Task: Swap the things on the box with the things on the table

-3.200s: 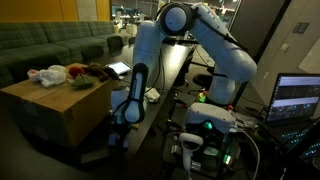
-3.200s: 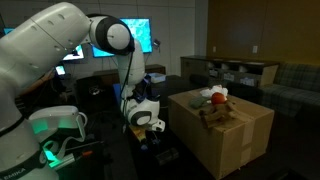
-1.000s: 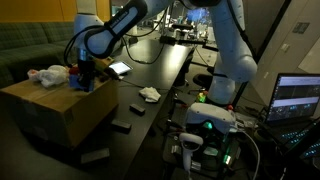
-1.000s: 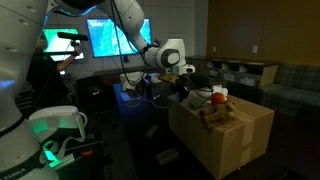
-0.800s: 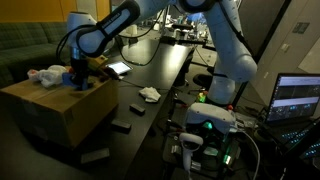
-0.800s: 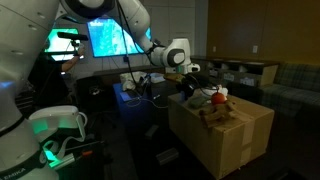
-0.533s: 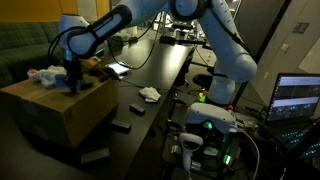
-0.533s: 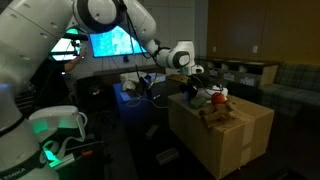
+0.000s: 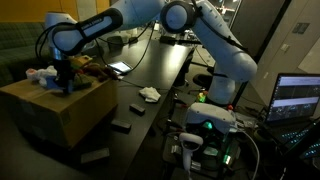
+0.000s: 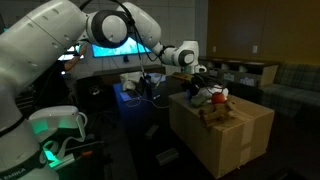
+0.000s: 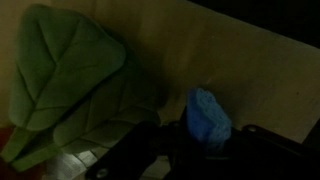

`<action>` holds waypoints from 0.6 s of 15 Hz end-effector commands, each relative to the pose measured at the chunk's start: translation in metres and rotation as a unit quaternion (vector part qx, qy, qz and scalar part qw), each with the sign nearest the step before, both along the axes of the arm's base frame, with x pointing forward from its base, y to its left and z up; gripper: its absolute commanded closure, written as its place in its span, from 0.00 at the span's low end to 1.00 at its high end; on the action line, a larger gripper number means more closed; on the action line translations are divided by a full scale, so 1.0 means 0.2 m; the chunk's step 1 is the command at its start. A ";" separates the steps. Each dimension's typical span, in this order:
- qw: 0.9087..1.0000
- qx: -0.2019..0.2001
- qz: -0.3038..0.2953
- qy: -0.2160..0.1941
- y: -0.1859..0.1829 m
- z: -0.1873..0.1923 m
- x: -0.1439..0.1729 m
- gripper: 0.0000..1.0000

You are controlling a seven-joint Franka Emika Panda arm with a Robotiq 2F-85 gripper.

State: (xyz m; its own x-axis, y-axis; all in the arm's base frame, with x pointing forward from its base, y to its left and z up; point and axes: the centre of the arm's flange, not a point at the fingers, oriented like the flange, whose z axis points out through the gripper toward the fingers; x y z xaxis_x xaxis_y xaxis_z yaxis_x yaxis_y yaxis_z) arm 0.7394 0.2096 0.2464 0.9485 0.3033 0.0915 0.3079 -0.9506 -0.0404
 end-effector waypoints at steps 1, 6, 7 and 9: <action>1.000 0.020 0.009 0.015 0.05 0.05 0.15 0.97; 0.998 0.034 0.011 0.056 0.08 0.10 0.15 0.97; 0.997 0.037 0.012 0.065 0.08 0.11 0.14 0.97; 0.996 0.042 0.011 0.077 0.08 0.12 0.14 0.97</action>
State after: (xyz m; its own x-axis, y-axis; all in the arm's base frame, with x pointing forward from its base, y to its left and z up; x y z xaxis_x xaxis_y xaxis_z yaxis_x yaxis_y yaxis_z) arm 0.7443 0.2212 0.2631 0.9492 0.3143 -0.0142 0.3104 -0.9429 -0.1212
